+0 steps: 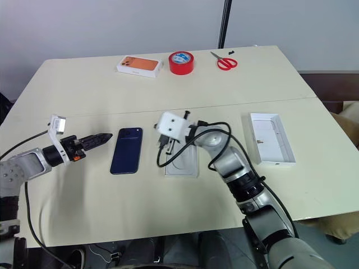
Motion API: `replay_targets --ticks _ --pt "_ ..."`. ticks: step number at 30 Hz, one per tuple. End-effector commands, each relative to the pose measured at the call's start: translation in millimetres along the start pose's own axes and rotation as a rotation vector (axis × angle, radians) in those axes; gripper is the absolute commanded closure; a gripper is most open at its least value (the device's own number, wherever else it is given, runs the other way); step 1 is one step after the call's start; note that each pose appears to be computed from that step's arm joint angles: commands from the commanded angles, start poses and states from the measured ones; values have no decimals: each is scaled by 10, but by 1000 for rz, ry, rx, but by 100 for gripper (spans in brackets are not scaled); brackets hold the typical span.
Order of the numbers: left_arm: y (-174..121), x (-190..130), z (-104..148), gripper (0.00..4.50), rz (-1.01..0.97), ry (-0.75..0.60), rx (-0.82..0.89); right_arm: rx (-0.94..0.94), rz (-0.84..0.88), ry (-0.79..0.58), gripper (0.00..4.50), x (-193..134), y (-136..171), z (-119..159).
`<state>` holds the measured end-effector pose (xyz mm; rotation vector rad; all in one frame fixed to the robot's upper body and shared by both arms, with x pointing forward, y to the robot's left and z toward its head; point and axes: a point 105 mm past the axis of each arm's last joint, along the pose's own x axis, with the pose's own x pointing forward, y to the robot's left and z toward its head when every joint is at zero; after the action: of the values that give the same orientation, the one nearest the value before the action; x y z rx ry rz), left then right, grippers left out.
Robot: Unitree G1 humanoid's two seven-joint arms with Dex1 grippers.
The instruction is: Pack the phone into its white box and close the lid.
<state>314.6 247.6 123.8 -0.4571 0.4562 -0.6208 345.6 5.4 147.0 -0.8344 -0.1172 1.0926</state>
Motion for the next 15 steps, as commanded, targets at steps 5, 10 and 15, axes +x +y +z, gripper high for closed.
replay_targets --ticks 5,10,15 --pt "102 165 -243 0 -10 123 -33 14 177 87 444 264 244 -44" --pt "115 295 -447 0 -1 202 -102 48 221 89 444 377 305 -4" --pt "-8 363 -702 0 -22 323 -203 49 226 101 444 476 351 -3"
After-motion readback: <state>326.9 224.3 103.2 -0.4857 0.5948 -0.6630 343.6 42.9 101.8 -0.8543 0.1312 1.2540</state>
